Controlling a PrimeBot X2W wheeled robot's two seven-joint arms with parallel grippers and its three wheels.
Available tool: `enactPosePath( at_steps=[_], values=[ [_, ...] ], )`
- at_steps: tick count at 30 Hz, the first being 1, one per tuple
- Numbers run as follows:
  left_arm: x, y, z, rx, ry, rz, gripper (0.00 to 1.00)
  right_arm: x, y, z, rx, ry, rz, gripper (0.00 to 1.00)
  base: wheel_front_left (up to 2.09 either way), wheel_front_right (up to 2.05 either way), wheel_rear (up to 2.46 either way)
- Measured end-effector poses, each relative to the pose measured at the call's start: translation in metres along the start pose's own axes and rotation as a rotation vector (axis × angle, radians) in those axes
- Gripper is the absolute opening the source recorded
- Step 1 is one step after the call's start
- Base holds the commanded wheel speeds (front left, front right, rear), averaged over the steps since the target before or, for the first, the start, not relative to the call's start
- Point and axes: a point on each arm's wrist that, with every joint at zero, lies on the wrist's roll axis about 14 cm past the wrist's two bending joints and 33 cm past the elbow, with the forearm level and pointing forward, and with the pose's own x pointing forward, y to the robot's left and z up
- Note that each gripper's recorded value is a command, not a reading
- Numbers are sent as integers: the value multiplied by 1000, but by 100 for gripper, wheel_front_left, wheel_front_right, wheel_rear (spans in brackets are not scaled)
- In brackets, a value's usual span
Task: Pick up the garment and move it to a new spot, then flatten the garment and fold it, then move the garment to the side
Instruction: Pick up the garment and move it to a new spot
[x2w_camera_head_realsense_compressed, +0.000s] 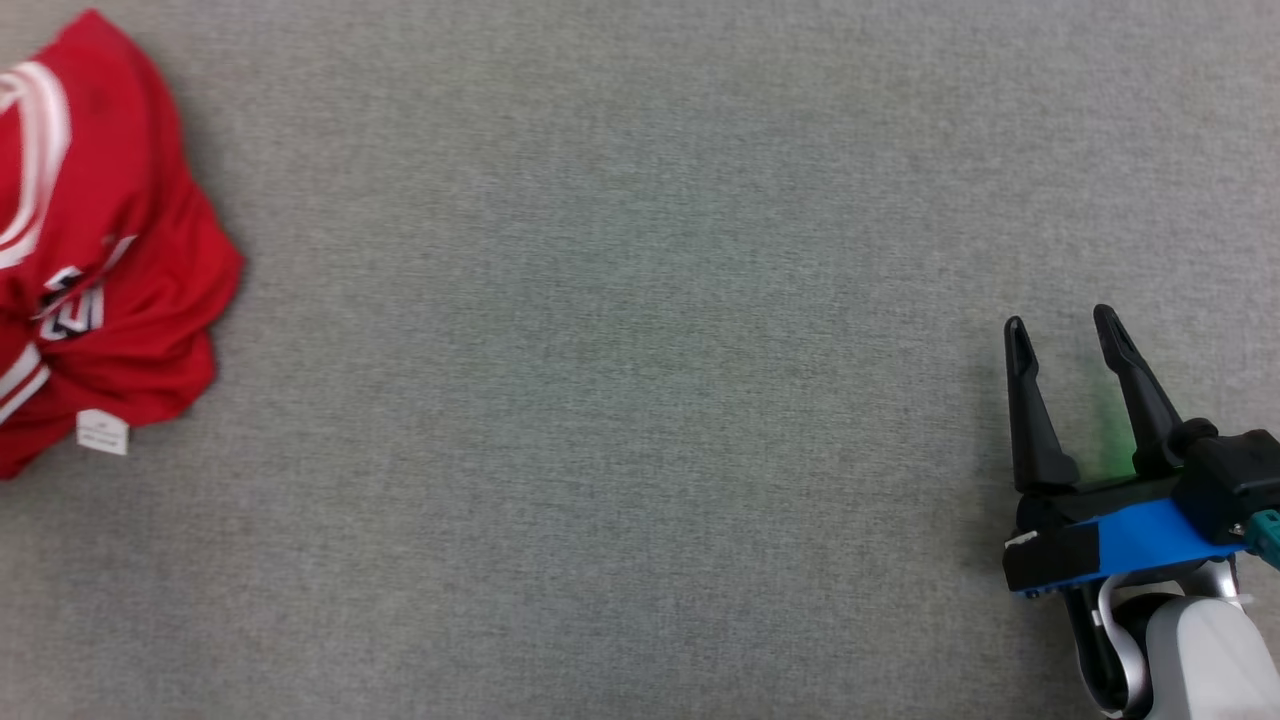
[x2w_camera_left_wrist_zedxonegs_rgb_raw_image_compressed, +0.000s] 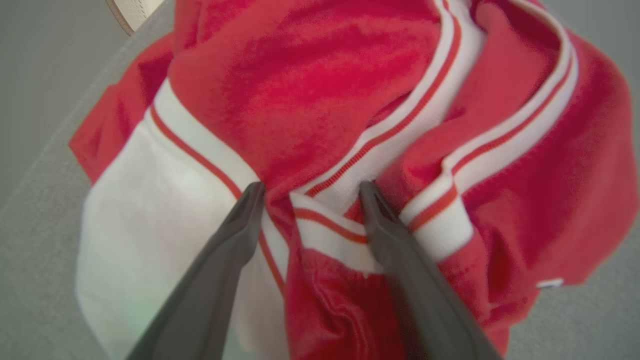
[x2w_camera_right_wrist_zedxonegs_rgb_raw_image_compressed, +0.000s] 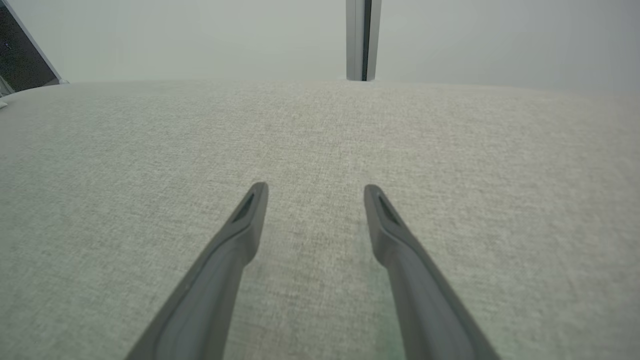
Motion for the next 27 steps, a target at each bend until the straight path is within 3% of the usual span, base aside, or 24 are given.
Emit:
enactPosePath(
  at_steps=[3,4,5,6,10,16,27],
  values=[
    [8,7,-8,28,43,59,100,-3,-8,-4,-6,10,-21,100,0,0,0],
    [9,8,-13,37,60,70,57,-4,-9,-4,-7,9,-25,100,0,0,0],
    [8,7,-14,40,63,71,34,-4,-10,-4,-8,9,-27,100,0,0,0],
    [6,7,-13,41,59,68,0,-4,-10,-3,-8,7,-27,100,0,0,0],
    [-8,2,-8,49,30,42,0,-6,-6,5,-9,-11,-18,100,0,0,0],
    [-44,-11,36,83,-172,-20,0,-10,6,27,-8,-70,8,100,0,0,0],
    [-163,-62,119,200,-534,-208,0,-39,16,60,-36,-150,21,100,0,0,0]
  ],
)
